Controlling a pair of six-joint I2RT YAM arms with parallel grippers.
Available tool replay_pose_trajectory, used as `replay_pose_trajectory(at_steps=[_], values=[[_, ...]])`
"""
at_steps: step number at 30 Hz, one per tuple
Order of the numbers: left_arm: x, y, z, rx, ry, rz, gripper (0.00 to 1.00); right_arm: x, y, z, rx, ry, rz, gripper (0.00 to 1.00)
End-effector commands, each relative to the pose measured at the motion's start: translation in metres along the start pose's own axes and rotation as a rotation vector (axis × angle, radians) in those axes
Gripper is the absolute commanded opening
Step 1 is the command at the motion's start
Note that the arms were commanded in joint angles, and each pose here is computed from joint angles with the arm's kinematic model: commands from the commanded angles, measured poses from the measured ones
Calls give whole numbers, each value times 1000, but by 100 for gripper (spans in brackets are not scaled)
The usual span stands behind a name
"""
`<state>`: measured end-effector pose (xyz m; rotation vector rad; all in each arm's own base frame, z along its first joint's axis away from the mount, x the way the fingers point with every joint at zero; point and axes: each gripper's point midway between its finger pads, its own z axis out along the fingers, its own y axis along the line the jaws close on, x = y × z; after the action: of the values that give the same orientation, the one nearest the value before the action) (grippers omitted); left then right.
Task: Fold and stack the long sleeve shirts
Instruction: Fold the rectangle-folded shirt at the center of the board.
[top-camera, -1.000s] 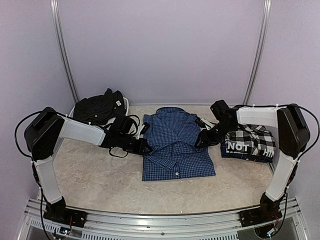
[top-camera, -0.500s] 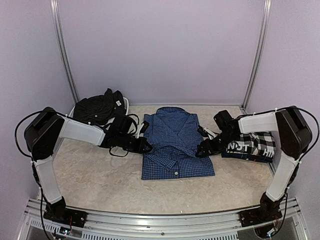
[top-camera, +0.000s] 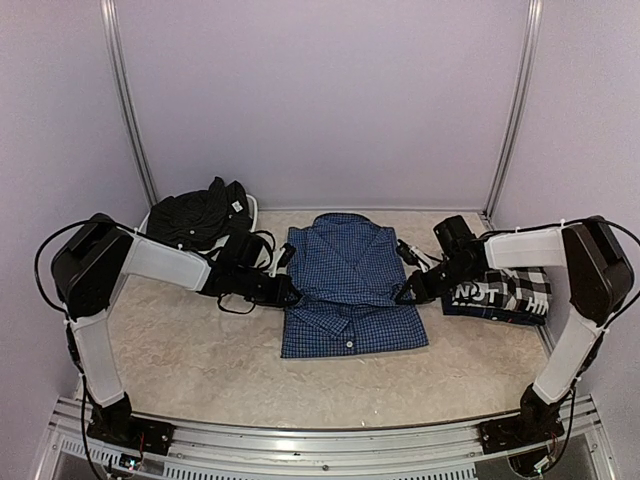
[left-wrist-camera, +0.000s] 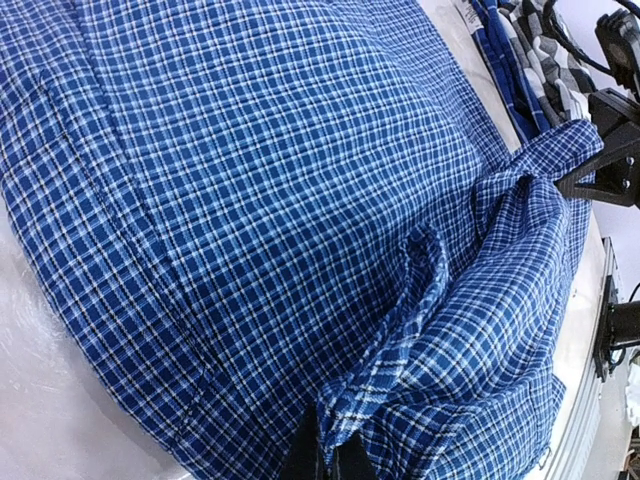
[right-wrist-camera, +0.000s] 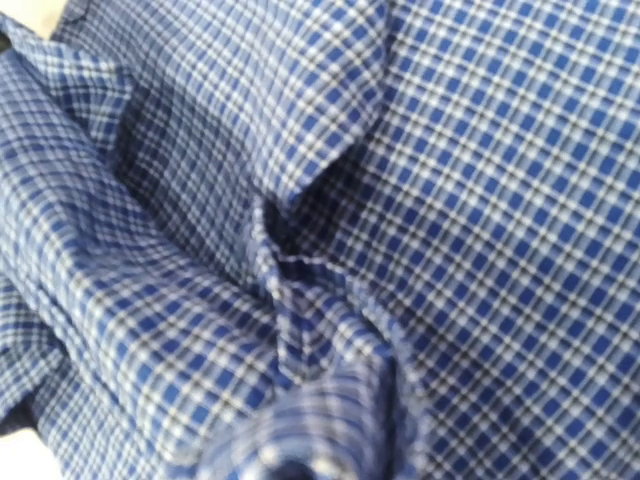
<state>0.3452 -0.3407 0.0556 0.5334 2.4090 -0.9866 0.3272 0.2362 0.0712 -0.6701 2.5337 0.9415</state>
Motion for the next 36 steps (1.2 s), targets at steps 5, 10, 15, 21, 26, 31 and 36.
replay_pose_trajectory(at_steps=[5, 10, 15, 21, 26, 31, 36], values=[[-20, -4, -10, 27, -46, -22, 0, -31, 12, -26, -10, -77, -20, 0], [-33, -13, -19, 57, -65, -23, 0, -44, 16, -40, -8, -101, -22, 0], [-48, -16, -29, 70, -93, -26, 0, -56, 13, -50, 6, -123, -18, 0], [-62, -7, -31, 64, -108, -41, 0, -64, -4, -47, 19, -123, 9, 0], [-69, 6, -28, 49, -123, -61, 0, -72, -20, -38, 35, -123, 25, 0], [-70, 24, -15, 9, -122, -84, 0, -80, -36, -21, 41, -129, 35, 0], [-68, 46, 1, -61, -122, -103, 0, -83, -57, -2, 75, -121, 48, 12]])
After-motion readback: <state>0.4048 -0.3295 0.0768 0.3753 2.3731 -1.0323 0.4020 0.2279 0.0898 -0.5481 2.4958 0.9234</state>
